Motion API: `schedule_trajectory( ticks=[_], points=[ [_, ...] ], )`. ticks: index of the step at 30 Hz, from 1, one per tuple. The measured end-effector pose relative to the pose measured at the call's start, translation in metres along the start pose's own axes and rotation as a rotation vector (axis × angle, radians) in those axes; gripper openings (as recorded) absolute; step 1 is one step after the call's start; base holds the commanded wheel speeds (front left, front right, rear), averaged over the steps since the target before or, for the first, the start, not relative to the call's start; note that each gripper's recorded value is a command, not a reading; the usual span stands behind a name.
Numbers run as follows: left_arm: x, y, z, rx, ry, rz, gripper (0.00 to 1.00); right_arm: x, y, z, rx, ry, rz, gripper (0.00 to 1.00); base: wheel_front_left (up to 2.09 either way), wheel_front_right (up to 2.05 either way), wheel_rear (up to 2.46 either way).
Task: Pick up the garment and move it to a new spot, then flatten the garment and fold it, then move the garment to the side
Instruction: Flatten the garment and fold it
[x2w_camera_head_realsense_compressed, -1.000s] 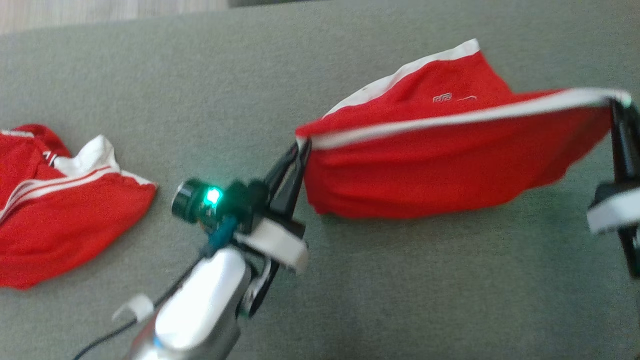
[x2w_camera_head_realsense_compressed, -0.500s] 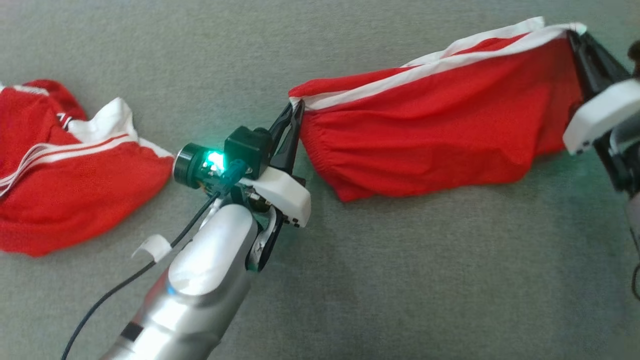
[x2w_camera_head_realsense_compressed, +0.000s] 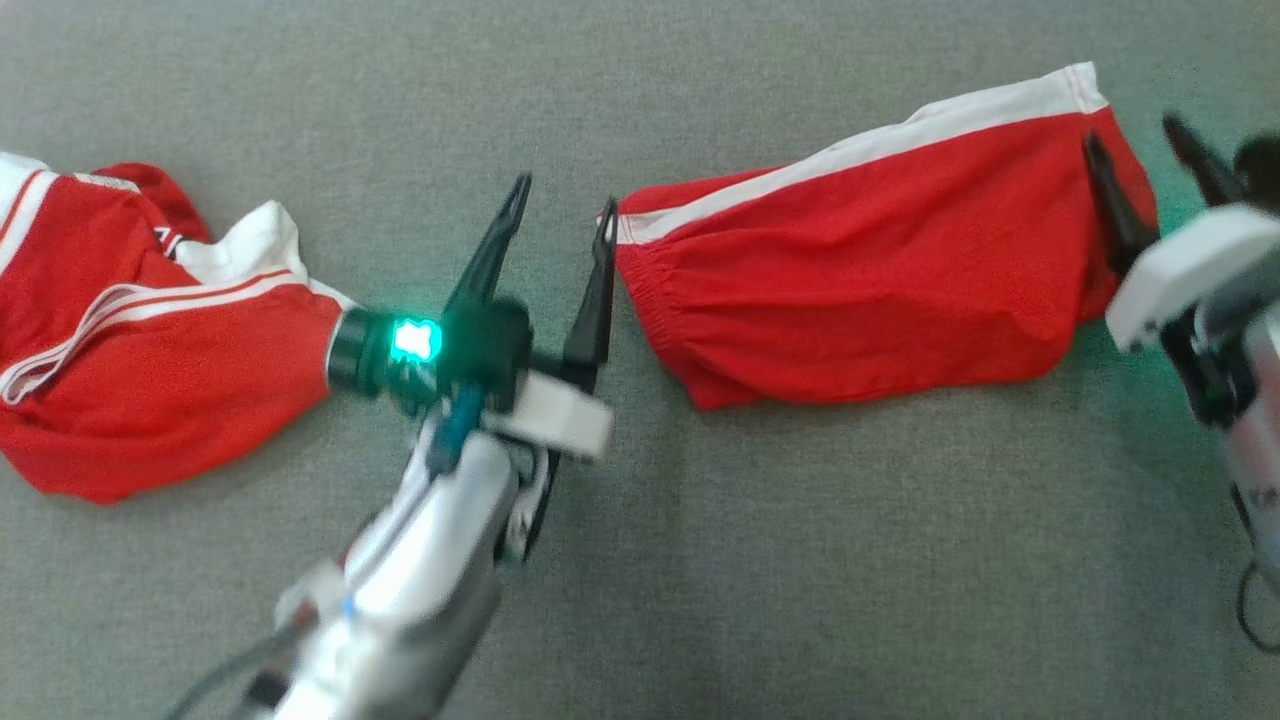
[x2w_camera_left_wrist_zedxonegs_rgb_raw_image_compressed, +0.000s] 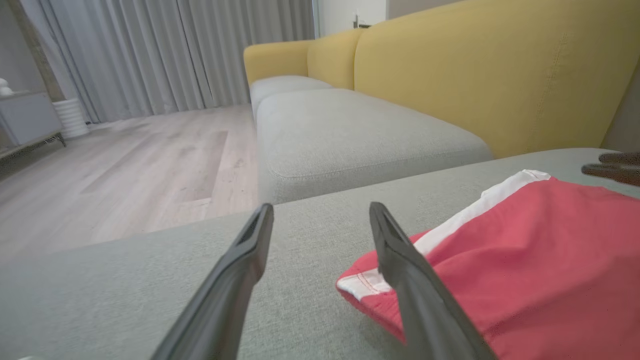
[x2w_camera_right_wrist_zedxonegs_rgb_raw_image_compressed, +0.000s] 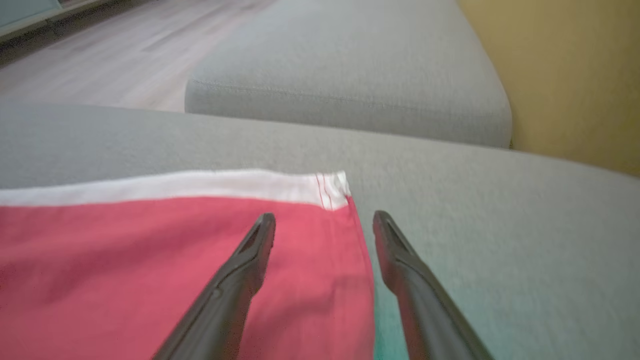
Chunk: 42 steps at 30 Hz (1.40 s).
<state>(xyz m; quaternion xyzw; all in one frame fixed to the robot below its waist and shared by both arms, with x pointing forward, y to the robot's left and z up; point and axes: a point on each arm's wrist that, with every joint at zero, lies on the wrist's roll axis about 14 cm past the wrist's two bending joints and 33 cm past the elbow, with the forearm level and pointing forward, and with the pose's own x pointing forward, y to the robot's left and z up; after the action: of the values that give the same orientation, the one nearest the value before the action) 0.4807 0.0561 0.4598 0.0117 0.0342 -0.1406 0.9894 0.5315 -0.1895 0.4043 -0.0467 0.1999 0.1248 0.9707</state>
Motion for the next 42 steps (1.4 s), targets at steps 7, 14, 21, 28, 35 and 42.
schedule_trajectory(
  ticks=[7, 14, 21, 28, 35, 42],
  points=[
    [-0.059, 0.014, 0.01, 0.01, -0.063, 0.144, 1.0, -0.01, -0.019, -0.045, 0.11, 0.181, -0.065, 1.0, 0.0, 0.0, 0.0],
    [-0.098, 0.034, 0.016, 0.005, -0.073, 0.257, 1.0, 0.002, 0.002, -0.053, 0.183, 0.299, -0.013, 0.0, 0.0, 0.0, 0.0],
    [-0.117, 0.04, 0.029, 0.017, -0.113, 0.299, 1.0, -0.021, -0.01, -0.053, 0.13, 0.284, -0.043, 0.0, 0.0, 0.0, 0.0],
    [-0.117, 0.033, 0.035, 0.036, -0.138, 0.264, 1.0, -0.074, -0.079, -0.052, 0.1, 0.226, -0.201, 0.0, 0.0, 0.0, 0.0],
    [-0.107, 0.019, 0.038, 0.038, -0.152, 0.203, 1.0, -0.101, -0.111, -0.026, 0.065, 0.102, -0.279, 0.0, 0.0, 0.0, 0.0],
    [-0.103, 0.009, 0.044, 0.039, -0.171, 0.162, 1.0, -0.082, -0.06, 0.042, 0.062, -0.085, -0.136, 0.0, 0.0, 0.0, 0.0]
  ],
)
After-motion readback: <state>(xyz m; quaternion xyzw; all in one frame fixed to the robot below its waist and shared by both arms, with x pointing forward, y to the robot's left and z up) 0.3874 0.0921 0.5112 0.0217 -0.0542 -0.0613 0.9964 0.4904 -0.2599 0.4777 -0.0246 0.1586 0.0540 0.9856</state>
